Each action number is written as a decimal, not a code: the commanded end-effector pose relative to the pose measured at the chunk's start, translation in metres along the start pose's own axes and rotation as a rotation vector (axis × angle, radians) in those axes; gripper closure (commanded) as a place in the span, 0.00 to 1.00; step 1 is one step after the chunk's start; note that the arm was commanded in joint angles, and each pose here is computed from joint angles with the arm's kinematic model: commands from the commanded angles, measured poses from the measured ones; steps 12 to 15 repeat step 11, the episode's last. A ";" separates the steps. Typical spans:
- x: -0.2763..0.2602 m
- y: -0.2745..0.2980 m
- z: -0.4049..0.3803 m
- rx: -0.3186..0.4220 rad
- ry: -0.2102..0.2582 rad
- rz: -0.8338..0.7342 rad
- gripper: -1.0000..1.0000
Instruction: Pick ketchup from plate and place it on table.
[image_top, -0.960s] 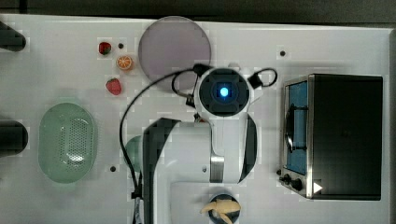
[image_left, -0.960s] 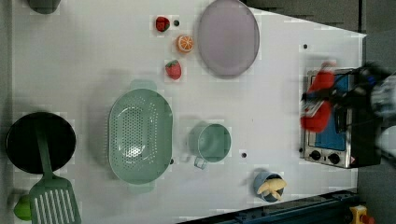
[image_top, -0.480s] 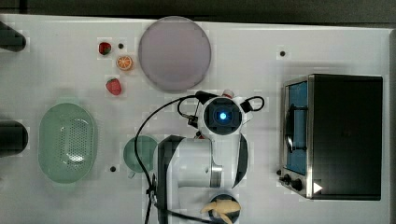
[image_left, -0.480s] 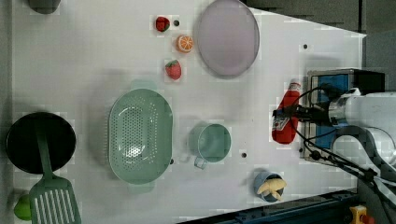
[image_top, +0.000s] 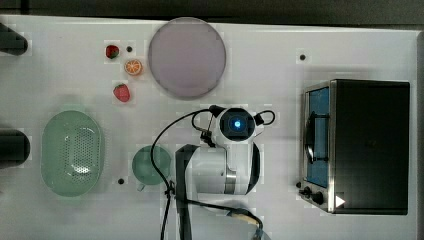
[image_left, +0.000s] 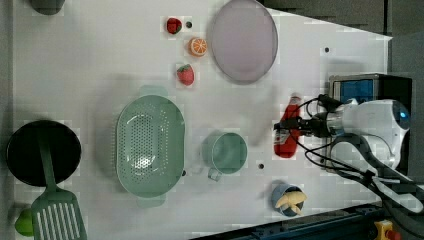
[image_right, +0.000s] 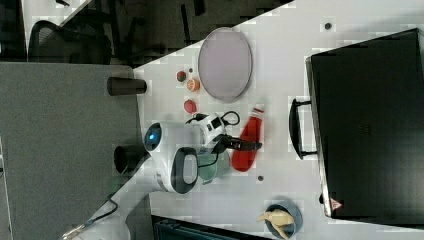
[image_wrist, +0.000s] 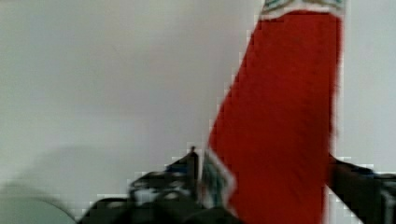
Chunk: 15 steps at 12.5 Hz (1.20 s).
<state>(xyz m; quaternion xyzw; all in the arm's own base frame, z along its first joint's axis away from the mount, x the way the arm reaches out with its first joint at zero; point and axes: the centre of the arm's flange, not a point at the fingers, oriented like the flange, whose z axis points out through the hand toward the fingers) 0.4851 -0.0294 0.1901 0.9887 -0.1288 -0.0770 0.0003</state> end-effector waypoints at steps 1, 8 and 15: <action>0.011 -0.002 -0.045 0.015 0.112 -0.019 0.00; 0.002 -0.001 -0.221 0.051 0.277 0.316 0.00; -0.020 -0.001 -0.296 0.018 0.197 0.467 0.00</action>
